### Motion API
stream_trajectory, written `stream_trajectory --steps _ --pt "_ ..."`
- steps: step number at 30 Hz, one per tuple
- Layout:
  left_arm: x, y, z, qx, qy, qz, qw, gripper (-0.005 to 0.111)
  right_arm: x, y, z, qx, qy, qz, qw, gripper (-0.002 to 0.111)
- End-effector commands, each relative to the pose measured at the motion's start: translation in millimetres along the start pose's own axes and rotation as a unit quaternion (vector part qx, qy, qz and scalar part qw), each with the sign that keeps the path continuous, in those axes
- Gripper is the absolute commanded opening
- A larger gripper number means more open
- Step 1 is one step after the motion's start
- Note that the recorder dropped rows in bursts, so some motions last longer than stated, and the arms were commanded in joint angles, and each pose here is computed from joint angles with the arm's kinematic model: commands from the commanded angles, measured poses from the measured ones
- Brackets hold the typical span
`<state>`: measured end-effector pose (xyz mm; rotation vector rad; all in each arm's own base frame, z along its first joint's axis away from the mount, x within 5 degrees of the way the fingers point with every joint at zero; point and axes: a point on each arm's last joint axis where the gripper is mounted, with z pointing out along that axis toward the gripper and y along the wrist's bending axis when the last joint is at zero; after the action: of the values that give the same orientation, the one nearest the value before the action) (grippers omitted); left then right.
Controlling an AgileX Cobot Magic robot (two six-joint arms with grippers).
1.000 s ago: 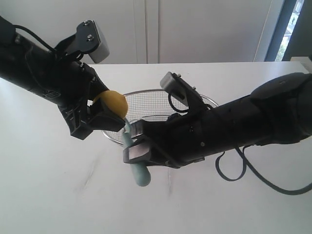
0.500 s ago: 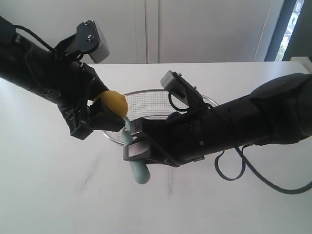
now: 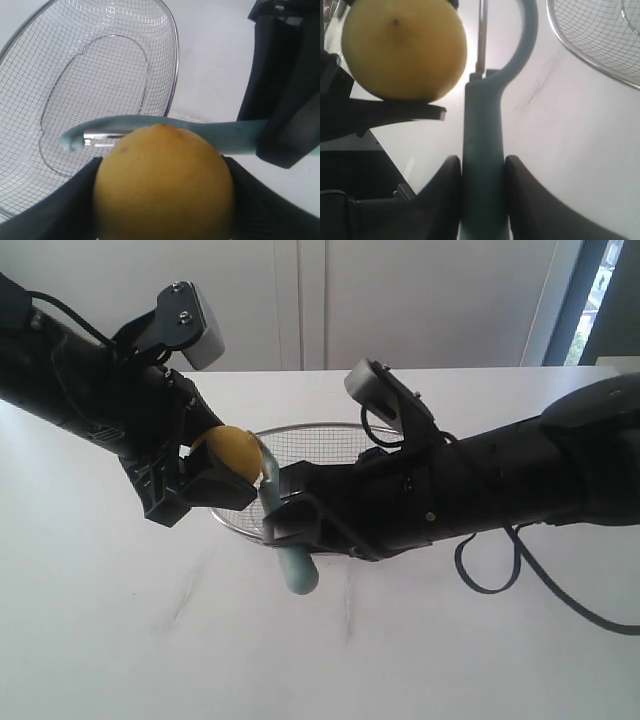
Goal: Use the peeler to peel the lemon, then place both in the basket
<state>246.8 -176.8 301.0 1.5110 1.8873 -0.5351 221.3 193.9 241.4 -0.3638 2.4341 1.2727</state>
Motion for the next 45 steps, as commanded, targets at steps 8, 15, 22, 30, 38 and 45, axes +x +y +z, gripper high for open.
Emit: stream_trajectory --steps 8,15,22,30,38,45 --pt "-2 -4.8 -2 0.009 -0.008 -0.006 1.0 0.0 -3 8 -16 -0.005 -0.022 -0.021 1.0 0.0" --pt "-2 -4.8 -2 0.009 -0.008 -0.006 1.0 0.0 -3 15 -24 -0.01 -0.034 -0.031 0.999 0.0" --pt "-2 -5.0 -2 0.01 -0.008 -0.006 1.0 0.0 -2 25 -39 -0.009 -0.048 -0.047 0.998 0.0" --pt "-2 -5.0 -2 0.01 -0.008 -0.006 1.0 0.0 1 27 -83 0.074 -0.086 -0.076 0.991 0.0" --pt "-2 -5.0 -2 0.01 -0.008 -0.006 1.0 0.0 8 15 -121 0.215 -0.11 -0.077 0.967 0.0" --pt "-2 -5.0 -2 0.01 -0.008 -0.006 1.0 0.0 12 -6 -108 0.244 -0.091 -0.054 0.964 0.0"
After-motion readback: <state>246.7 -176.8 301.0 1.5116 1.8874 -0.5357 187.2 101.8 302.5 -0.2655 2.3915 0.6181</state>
